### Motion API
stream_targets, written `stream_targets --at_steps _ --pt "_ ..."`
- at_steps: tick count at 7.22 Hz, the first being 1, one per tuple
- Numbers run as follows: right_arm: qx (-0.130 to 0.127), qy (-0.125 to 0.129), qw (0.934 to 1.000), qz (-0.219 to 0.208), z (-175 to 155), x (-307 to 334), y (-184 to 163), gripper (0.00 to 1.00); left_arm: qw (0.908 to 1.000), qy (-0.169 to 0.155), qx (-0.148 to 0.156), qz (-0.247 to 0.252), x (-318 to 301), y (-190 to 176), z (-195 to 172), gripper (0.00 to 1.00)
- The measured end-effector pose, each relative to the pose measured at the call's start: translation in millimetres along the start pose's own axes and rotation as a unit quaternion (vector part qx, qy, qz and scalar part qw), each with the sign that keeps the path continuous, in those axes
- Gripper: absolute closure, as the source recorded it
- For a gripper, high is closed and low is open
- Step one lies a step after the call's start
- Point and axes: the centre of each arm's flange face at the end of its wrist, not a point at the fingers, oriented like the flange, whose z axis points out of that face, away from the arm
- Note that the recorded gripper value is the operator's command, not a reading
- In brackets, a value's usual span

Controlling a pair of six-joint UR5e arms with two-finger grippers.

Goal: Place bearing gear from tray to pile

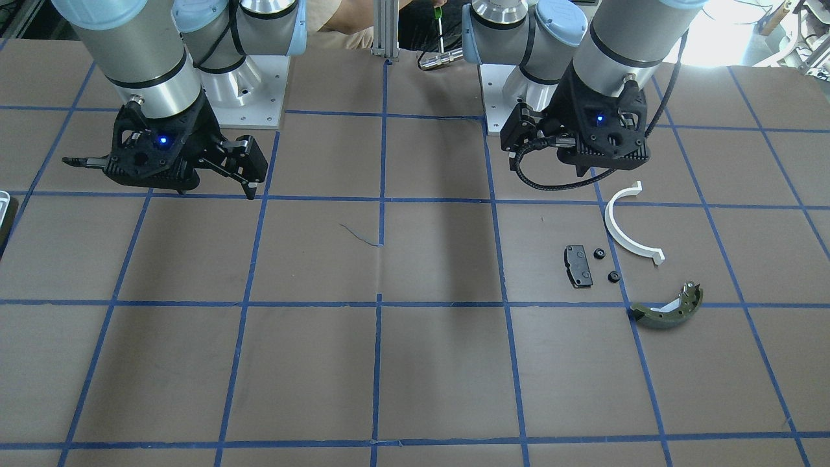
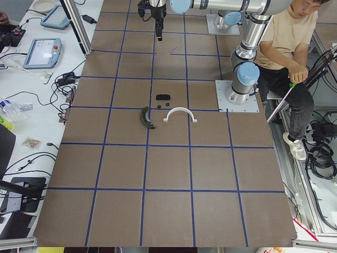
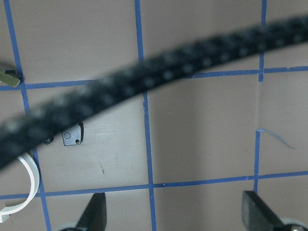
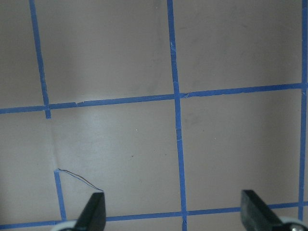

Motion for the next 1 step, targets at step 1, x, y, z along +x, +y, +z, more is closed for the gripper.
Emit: stream_targets --at_steps 1 --pt "0.0 0.0 1.0 0.0 -0.1 0.1 -0.1 0.0 1.0 0.0 0.002 0.0 -0.5 0.7 -1.2 0.0"
